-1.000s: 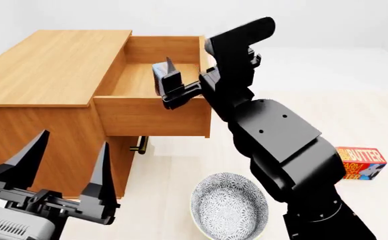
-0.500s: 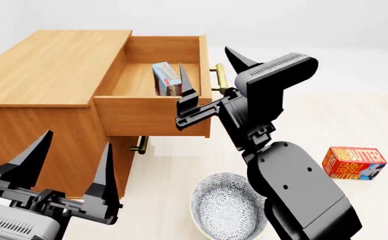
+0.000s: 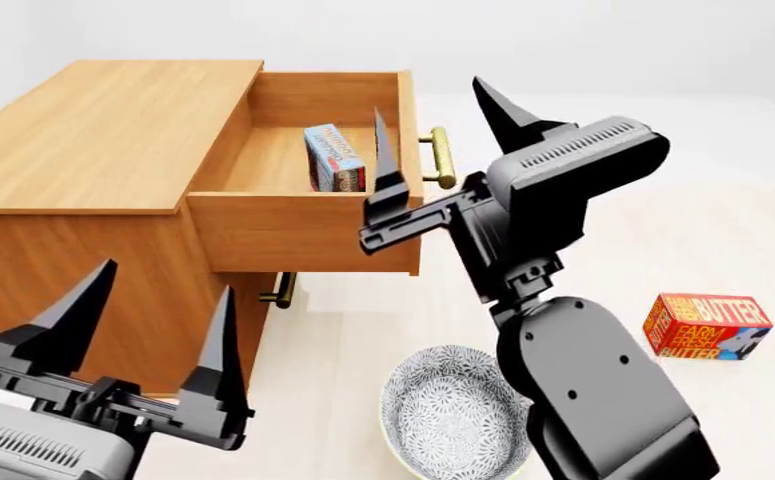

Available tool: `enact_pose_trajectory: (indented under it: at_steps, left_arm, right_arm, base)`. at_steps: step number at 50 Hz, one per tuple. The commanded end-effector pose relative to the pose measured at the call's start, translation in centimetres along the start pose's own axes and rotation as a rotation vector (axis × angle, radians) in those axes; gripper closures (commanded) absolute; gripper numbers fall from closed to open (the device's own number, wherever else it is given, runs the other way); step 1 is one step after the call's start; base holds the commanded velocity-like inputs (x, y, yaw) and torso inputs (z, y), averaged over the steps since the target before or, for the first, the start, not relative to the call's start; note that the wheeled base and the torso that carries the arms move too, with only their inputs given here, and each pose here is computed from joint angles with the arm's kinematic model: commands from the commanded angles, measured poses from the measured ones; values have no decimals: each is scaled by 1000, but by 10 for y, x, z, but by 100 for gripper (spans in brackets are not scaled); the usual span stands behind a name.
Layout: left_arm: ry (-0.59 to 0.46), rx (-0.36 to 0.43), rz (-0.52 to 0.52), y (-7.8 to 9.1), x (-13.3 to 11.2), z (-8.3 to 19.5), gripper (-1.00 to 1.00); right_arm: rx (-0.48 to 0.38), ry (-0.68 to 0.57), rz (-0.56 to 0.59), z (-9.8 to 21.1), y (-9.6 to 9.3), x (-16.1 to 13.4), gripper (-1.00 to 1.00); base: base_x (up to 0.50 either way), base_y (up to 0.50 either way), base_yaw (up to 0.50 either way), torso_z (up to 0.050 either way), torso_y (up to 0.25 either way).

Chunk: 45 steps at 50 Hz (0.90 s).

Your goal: Put the chocolate pudding in the top drawer of the cabinet and close it.

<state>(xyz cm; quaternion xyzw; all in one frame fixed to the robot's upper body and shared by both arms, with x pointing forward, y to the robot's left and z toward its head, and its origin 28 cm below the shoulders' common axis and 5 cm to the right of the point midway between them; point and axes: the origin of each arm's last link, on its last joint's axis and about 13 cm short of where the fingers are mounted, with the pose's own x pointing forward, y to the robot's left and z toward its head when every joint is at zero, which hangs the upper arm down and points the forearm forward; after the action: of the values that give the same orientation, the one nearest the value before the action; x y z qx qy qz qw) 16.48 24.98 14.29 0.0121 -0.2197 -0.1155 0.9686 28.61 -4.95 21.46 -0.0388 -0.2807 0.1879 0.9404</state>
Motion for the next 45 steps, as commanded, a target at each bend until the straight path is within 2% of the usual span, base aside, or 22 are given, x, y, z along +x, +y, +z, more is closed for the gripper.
enact_pose_trajectory:
  at_steps: [1, 12, 20, 21, 24, 27, 34, 45]
  left_arm:
    - [3, 3, -8, -2, 1, 0, -100]
    - [5, 4, -20, -5, 3, 0, -100]
    - [3, 7, -23, -6, 5, 0, -100]
    - [4, 7, -24, -7, 5, 1, -100]
    - [5, 8, -28, -8, 6, 1, -100]
    - [6, 8, -32, -8, 6, 1, -100]
    - [9, 7, -36, -9, 8, 0, -100]
    - [12, 8, -45, -11, 9, 0, -100]
  right_arm:
    - [-60, -62, -57, 0, -1, 1, -100]
    - [-115, -73, -213, 0, -2, 1, -100]
    - [-211, -58, -343, 0, -3, 0, -100]
    - [-222, -59, -360, 15, -17, -8, -100]
    - [-254, -61, -410, 50, -44, -34, -100]
    - [-276, -45, -440, 62, -56, -45, -100]
    - [-307, -23, -476, 58, -63, -40, -100]
    - [-315, -26, -499, 57, -68, -54, -100]
  base:
    - [0, 0, 0, 0, 0]
    - [0, 0, 0, 0, 0]
    - [0, 0, 0, 0, 0]
    - [0, 0, 0, 0, 0]
    - [0, 0, 0, 0, 0]
    - [0, 0, 0, 0, 0]
    - [0, 0, 0, 0, 0]
    - [0, 0, 0, 0, 0]
